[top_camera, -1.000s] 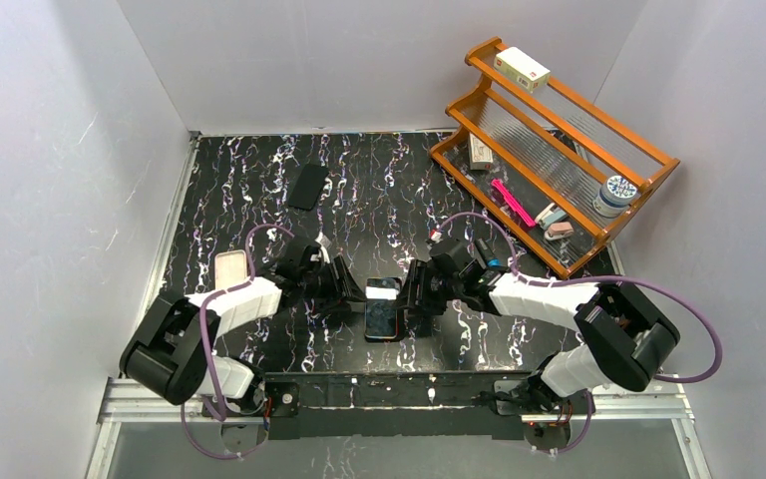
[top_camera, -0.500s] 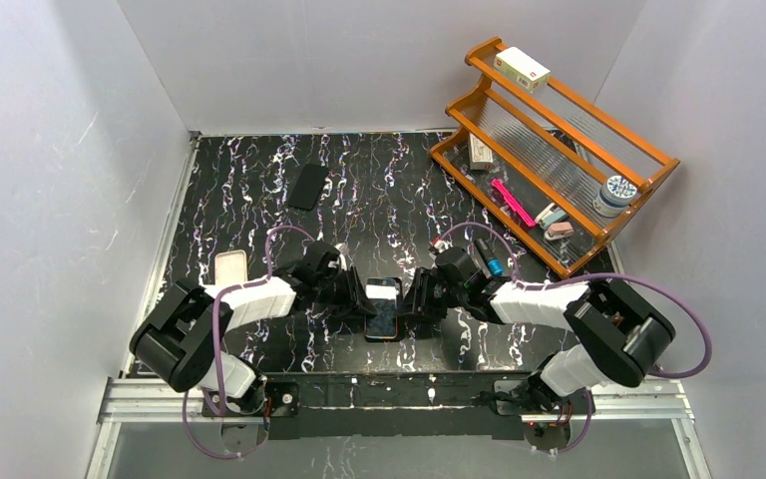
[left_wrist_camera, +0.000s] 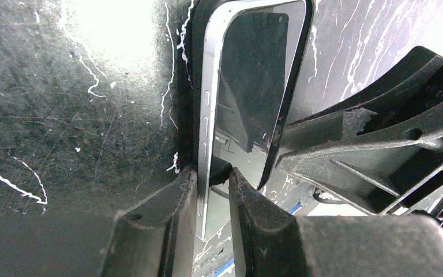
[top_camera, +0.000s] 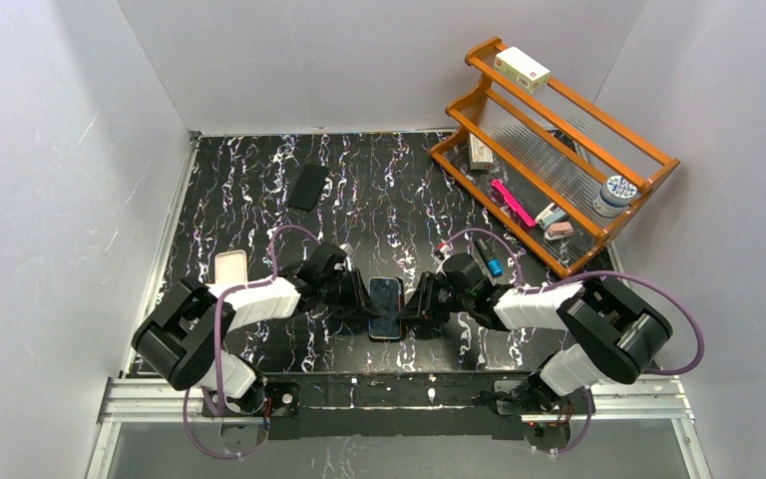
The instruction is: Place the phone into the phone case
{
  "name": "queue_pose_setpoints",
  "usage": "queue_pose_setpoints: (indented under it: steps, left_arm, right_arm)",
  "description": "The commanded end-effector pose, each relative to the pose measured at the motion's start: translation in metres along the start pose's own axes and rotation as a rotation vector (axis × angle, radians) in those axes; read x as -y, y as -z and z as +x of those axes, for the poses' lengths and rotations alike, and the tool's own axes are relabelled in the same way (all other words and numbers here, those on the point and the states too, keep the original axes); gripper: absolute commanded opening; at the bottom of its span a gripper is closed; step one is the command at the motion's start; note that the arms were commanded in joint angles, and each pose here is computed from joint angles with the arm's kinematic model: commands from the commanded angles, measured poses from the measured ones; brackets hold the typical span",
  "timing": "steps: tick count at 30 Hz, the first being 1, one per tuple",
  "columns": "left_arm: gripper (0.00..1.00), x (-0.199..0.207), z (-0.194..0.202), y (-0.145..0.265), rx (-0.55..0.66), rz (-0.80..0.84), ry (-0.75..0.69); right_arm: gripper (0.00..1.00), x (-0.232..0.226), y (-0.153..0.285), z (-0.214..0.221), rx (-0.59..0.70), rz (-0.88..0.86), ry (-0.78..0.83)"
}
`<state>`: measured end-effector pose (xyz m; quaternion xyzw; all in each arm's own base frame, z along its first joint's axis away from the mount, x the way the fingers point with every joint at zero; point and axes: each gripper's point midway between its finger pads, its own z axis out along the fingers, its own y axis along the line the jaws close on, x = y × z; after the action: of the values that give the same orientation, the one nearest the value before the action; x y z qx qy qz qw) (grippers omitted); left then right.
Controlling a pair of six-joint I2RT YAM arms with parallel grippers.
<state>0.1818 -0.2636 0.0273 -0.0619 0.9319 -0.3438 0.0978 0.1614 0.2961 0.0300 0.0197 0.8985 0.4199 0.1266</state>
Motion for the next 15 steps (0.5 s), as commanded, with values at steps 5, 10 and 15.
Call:
queue_pose_setpoints:
  steps: [5,10,15]
  left_arm:
    - [0.31,0.006,0.002,-0.007,0.024,-0.023,0.008]
    - [0.37,0.005,-0.009,-0.004,0.065,-0.060,-0.004]
    - [0.32,0.006,-0.011,-0.008,0.056,-0.072,-0.008]
  right_arm:
    - [0.39,-0.016,0.004,-0.001,0.016,-0.090,0.009]
    - [0.40,-0.007,0.012,-0.014,0.075,-0.051,-0.014]
    - [0.41,-0.008,0.017,-0.024,0.093,-0.059,-0.013]
